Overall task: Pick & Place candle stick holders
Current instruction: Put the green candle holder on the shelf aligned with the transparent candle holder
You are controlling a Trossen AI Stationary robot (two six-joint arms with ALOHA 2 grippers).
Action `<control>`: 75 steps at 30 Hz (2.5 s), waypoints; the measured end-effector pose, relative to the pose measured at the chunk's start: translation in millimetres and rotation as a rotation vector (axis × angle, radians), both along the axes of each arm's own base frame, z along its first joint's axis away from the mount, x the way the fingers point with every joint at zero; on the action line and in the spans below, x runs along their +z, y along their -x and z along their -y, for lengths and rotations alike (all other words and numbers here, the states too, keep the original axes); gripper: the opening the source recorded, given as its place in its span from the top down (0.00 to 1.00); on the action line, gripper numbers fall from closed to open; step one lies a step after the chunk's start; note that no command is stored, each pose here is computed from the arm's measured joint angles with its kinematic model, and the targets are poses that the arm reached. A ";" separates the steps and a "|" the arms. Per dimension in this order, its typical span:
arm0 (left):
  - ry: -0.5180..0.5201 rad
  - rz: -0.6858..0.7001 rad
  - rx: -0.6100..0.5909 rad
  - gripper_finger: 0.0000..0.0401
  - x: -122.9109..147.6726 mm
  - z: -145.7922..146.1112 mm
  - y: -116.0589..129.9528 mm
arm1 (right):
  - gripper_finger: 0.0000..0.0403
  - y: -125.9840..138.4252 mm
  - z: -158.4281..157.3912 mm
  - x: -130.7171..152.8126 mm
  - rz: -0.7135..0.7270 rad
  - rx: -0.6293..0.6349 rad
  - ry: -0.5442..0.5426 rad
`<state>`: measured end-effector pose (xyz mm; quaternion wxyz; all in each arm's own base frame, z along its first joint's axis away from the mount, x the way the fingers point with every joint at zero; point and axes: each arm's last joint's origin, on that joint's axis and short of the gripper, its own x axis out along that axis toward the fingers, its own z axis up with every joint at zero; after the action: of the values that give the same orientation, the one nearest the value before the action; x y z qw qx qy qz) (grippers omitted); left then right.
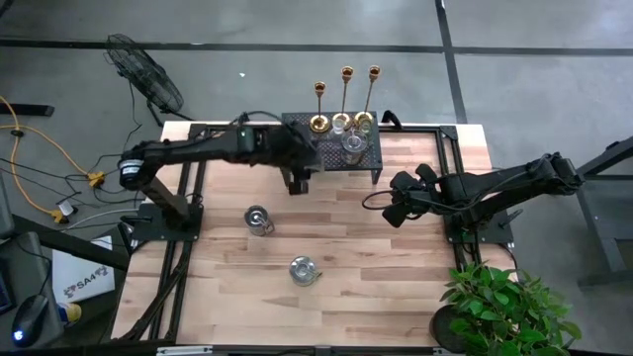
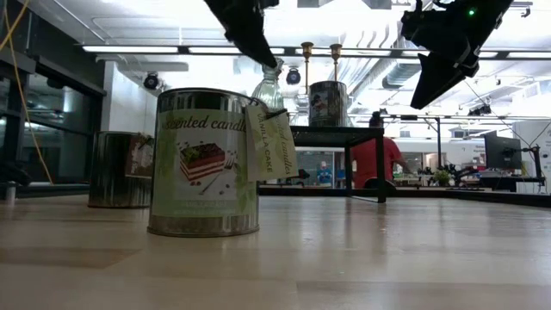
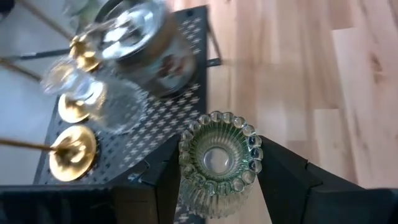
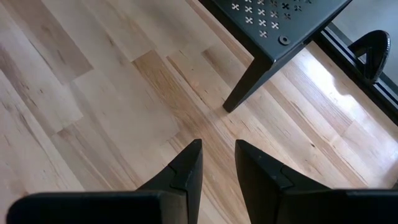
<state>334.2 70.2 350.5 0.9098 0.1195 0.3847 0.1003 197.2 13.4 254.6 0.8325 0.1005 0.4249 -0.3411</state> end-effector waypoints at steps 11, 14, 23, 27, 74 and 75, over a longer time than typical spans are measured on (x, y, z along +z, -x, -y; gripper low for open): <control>0.075 0.087 0.067 0.58 3.6 -67.4 16.3 | 0.78 -0.2 0.0 0.2 0.003 -0.001 0.004; 0.080 0.110 0.083 0.58 5.1 -78.0 19.9 | 0.78 -0.4 0.1 0.3 0.006 -0.002 0.004; 0.117 0.104 0.143 0.58 -5.4 -87.3 14.1 | 0.78 -0.8 0.2 0.5 0.011 -0.003 0.006; 0.130 0.096 0.172 0.58 -15.5 -90.5 5.2 | 0.78 -1.1 0.2 0.6 0.013 -0.003 0.006; 0.241 0.164 0.335 0.56 -31.1 -122.2 1.9 | 0.78 -2.9 -0.1 1.4 0.027 0.010 0.010; 0.247 0.175 0.336 0.56 -31.4 -122.9 0.5 | 0.78 -2.9 -0.1 1.4 0.027 0.011 0.010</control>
<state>333.7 193.1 319.1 0.9179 -0.0675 0.3283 0.2124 200.1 13.5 256.0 0.8404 0.0989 0.4125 -0.3373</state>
